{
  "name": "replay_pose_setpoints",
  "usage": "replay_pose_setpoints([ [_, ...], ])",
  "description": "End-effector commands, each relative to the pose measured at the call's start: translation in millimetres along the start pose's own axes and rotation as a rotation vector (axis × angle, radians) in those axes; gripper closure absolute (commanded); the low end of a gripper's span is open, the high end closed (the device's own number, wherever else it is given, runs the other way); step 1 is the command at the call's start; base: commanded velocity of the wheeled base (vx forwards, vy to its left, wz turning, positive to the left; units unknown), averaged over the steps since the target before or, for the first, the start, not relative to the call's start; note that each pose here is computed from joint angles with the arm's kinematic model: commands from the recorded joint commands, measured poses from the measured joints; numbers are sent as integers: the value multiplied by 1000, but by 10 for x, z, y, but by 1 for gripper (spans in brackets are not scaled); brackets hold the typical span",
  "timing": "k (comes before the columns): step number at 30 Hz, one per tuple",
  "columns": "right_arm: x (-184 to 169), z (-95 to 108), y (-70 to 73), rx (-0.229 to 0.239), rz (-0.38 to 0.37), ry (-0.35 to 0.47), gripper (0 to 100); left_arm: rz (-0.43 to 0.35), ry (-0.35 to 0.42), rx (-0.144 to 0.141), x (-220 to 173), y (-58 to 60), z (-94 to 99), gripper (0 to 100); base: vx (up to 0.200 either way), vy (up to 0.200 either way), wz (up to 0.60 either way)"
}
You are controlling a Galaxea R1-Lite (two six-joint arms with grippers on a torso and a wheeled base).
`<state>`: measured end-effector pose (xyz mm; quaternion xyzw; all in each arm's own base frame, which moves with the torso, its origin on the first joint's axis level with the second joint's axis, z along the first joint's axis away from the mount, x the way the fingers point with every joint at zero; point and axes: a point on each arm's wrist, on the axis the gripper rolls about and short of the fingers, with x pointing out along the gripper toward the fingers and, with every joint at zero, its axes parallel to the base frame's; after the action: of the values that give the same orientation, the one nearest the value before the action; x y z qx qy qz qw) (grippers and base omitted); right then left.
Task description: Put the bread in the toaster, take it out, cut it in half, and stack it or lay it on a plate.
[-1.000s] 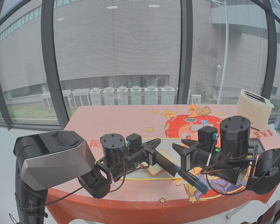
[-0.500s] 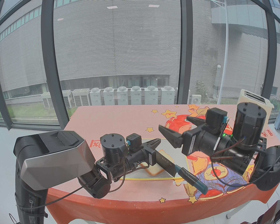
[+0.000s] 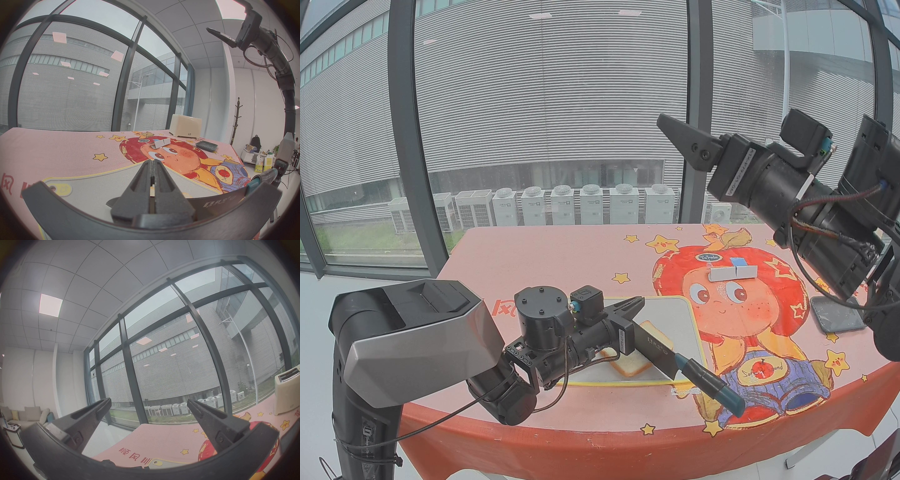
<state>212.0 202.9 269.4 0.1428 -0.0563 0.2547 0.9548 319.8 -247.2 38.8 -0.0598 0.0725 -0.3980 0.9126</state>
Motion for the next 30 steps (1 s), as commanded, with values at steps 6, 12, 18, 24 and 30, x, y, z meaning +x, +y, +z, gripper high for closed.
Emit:
replay_pose_setpoints([
  [6, -633, -636, -292, -235, -112, 612, 0, -1, 3, -1, -1, -3, -10, 100, 0, 0, 0],
  [12, -798, -880, -324, -308, -97, 841, 0, -1, 3, -1, -1, -3, -10, 100, 0, 0, 0],
  [18, -702, -1080, -331, -323, -102, 886, 0, 0, 4, -1, -3, -3, -13, 100, 0, 0, 0],
  [24, -698, -1237, -265, -341, -71, 916, 0, 0, 4, -1, -3, -3, -13, 100, 0, 0, 0],
  [30, -714, -1344, -278, -373, -64, 955, 0, 0, 4, -1, -3, -3, -13, 100, 0, 0, 0],
])
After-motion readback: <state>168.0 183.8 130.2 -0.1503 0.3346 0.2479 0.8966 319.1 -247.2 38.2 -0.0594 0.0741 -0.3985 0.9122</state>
